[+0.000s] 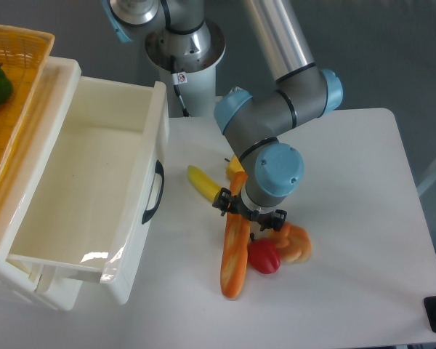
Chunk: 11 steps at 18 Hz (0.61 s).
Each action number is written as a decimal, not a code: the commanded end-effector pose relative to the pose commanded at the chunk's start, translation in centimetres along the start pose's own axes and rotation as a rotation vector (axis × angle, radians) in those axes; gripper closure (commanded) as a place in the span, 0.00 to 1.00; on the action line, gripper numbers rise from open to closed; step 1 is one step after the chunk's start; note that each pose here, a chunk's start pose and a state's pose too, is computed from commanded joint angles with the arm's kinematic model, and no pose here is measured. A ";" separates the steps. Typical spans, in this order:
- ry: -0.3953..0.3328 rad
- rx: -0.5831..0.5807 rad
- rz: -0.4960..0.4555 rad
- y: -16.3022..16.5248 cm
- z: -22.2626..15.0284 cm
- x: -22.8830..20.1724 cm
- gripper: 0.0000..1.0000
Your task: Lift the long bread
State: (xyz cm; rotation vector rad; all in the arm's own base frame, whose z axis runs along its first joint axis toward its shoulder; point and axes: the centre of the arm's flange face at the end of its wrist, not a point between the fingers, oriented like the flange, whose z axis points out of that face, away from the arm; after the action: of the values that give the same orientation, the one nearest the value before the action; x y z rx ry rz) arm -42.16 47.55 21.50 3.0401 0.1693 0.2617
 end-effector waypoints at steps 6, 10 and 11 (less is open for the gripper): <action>0.004 -0.002 0.003 -0.1 0.2 0.2 0.35; 0.000 -0.003 0.001 -0.1 -0.1 0.1 0.73; 0.004 -0.009 0.003 -0.1 0.1 0.3 0.91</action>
State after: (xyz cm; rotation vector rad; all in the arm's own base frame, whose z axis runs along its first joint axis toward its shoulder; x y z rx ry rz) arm -41.87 47.65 21.43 3.0310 0.1640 0.2684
